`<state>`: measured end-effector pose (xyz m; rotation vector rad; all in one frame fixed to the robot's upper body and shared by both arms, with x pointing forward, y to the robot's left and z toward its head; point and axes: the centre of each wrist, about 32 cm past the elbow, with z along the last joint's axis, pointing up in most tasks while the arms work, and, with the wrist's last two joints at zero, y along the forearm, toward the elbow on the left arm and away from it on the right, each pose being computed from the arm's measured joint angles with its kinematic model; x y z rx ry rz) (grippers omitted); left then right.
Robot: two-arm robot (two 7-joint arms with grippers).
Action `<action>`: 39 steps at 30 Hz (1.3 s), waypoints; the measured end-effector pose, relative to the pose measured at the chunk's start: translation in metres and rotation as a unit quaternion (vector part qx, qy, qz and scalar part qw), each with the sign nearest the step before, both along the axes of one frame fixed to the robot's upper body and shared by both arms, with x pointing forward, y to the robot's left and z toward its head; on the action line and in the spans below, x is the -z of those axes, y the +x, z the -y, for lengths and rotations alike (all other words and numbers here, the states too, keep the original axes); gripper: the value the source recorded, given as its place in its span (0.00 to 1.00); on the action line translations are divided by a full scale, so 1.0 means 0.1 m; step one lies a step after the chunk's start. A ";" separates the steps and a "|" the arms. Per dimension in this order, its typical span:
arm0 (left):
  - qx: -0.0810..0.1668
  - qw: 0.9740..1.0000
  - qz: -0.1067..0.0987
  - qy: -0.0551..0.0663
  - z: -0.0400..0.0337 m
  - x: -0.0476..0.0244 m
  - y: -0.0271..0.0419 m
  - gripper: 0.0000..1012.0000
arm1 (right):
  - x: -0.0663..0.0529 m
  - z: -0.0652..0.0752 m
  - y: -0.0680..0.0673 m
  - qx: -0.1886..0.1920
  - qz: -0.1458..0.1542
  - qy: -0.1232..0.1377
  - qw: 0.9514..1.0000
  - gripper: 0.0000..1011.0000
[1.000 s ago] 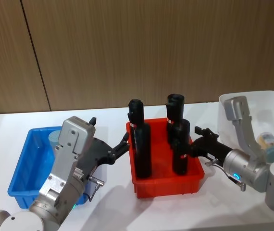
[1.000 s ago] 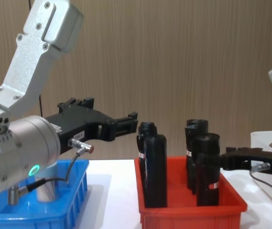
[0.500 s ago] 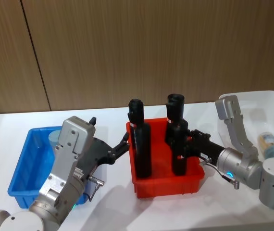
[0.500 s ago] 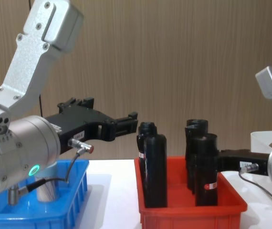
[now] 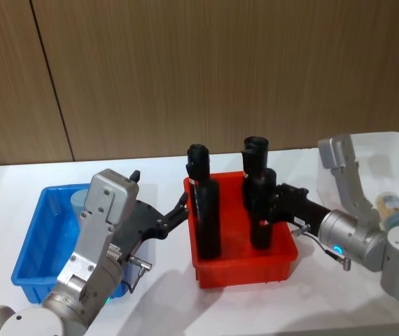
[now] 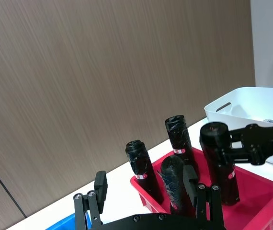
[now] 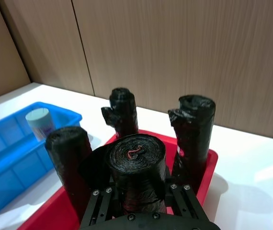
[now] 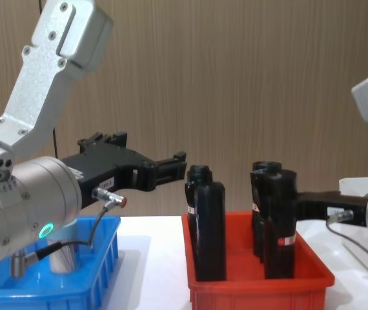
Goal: Pick the cotton swabs from the blue box and place them into the white box.
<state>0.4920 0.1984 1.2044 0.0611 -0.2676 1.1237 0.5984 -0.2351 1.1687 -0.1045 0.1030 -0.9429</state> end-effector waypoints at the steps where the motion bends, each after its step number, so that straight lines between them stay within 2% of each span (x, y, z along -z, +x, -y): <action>1: 0.000 1.000 0.000 0.000 0.000 0.000 0.000 0.99 | -0.02 0.01 -0.01 0.000 0.002 0.001 1.000 0.48; 7: 0.000 1.000 0.000 0.000 0.000 0.000 0.000 0.99 | -0.15 0.04 -0.06 0.007 0.022 0.010 1.000 0.45; 9: 0.000 1.000 0.000 0.000 0.000 0.000 0.000 0.99 | -0.26 0.06 -0.10 0.013 0.035 0.016 0.999 0.45; 16: 0.000 1.000 0.000 0.000 0.000 0.000 0.000 0.99 | -0.51 0.14 -0.19 0.034 0.065 0.025 0.997 0.45; 17: 0.000 1.000 0.000 0.000 0.000 0.000 0.000 0.99 | -0.51 0.14 -0.19 0.034 0.065 0.025 0.997 0.45; 21: 0.000 1.000 0.000 0.000 0.000 0.000 0.000 0.99 | -0.67 0.20 -0.27 0.055 0.085 0.029 0.994 0.45; 31: 0.000 1.000 0.000 0.000 0.000 0.000 0.000 0.99 | -0.87 0.33 -0.40 0.103 0.113 0.025 0.988 0.45; 39: 0.000 1.000 0.000 0.000 0.000 0.000 0.000 0.99 | -0.95 0.43 -0.46 0.146 0.124 0.012 0.981 0.45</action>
